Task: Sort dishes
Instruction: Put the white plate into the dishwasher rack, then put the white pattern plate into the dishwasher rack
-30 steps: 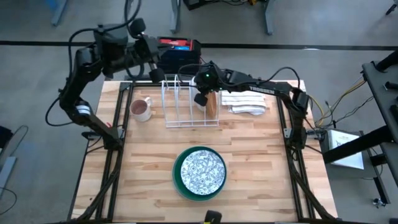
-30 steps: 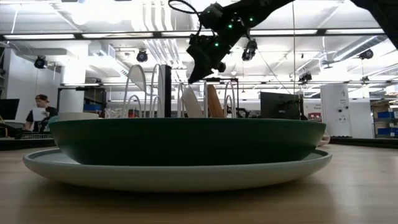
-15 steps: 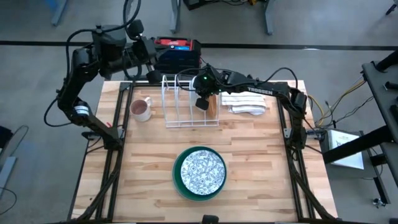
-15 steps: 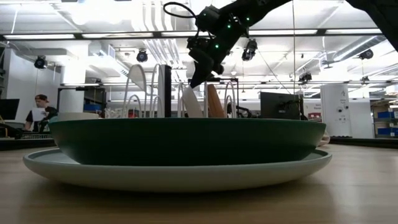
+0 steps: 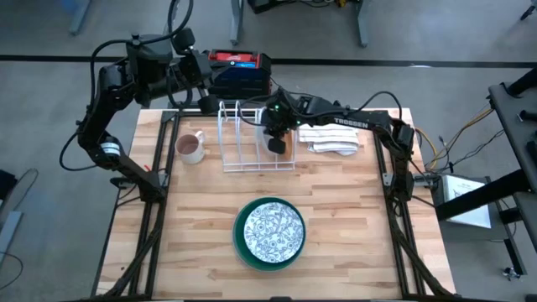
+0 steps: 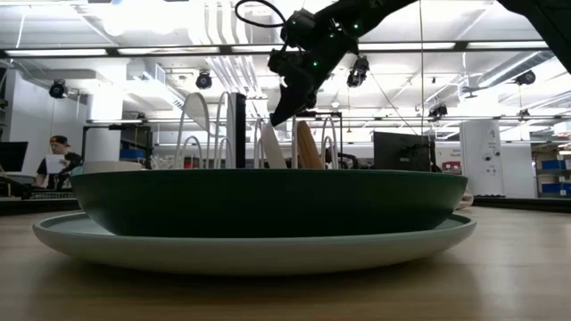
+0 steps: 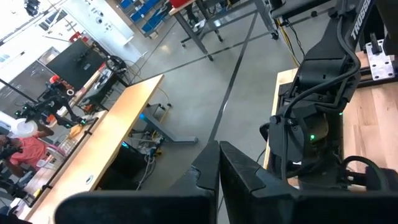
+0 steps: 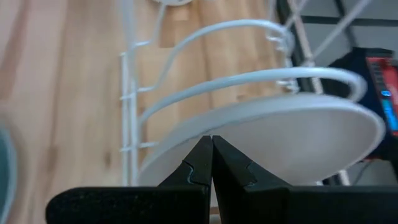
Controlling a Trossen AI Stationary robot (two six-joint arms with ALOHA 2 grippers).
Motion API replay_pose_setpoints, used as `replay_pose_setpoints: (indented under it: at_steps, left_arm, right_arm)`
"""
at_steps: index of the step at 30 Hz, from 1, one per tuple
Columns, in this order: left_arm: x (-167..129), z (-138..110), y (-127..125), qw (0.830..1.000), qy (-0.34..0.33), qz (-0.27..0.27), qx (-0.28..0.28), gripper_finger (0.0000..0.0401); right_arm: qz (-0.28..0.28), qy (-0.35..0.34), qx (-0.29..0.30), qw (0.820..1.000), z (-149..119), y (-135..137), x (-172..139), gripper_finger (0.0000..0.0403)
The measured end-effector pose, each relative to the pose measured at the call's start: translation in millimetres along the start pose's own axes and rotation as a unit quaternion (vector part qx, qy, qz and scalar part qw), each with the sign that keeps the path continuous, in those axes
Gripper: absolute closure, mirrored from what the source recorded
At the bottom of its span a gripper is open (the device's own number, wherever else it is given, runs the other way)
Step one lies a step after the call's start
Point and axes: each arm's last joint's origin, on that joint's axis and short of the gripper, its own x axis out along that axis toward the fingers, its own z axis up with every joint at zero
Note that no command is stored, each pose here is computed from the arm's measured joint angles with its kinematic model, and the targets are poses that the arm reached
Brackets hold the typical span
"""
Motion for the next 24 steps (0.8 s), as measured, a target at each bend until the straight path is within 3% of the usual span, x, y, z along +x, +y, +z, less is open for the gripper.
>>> replay_pose_setpoints:
  at_steps: [12, 18, 21, 24]
  left_arm:
    - [0.0, -1.2, -0.7, 1.0, 0.006, -0.003, -0.005, 0.0401]
    - [0.7, -4.6, -3.6, 0.999, 0.023, -0.019, -0.011, 0.0401]
    - [2.8, -6.1, -7.1, 0.998, 0.025, -0.047, -0.017, 0.0401]
    - [5.8, -8.9, -17.2, 0.993, 0.034, -0.109, -0.022, 0.0401]
  right_arm:
    - [0.026, 0.032, 0.003, 0.999, -6.1, 3.9, -5.0, 0.0403]
    - [0.015, 0.023, 0.016, 0.999, -1.7, 5.6, -35.1, 0.0403]
    - [0.013, 0.013, 0.019, 1.0, 1.3, 8.4, -54.1, 0.0403]
    - [0.019, 0.02, 0.018, 0.999, -1.2, 14.6, -71.3, 0.0403]
